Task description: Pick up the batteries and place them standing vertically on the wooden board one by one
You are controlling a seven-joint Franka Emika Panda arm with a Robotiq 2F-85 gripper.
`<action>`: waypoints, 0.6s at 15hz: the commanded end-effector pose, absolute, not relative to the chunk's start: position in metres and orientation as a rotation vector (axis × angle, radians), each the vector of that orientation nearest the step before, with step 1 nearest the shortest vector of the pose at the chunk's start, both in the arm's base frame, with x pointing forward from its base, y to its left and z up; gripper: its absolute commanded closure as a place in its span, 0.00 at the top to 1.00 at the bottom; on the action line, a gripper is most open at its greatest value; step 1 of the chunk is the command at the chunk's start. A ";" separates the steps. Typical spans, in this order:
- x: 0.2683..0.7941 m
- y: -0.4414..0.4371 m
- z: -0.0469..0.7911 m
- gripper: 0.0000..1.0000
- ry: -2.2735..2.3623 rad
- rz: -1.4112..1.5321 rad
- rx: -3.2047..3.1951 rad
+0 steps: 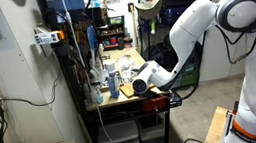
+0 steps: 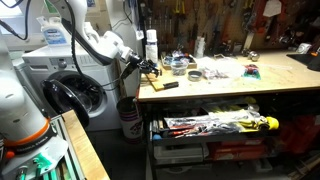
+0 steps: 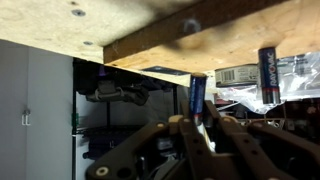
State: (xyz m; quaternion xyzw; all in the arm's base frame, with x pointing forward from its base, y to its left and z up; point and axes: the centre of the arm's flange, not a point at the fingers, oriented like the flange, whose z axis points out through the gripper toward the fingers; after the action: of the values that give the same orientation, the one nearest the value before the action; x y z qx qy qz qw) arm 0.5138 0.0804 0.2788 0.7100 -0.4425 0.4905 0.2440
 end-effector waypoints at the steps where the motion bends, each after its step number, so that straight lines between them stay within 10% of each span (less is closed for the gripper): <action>1: 0.510 0.087 0.259 0.04 -1.144 1.340 1.905; 9: 0.510 0.093 0.246 0.04 -1.051 1.412 1.821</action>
State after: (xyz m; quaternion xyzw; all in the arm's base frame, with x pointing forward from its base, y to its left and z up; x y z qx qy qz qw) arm 0.5087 0.0915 0.2550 0.6984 -0.4056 0.5103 0.2956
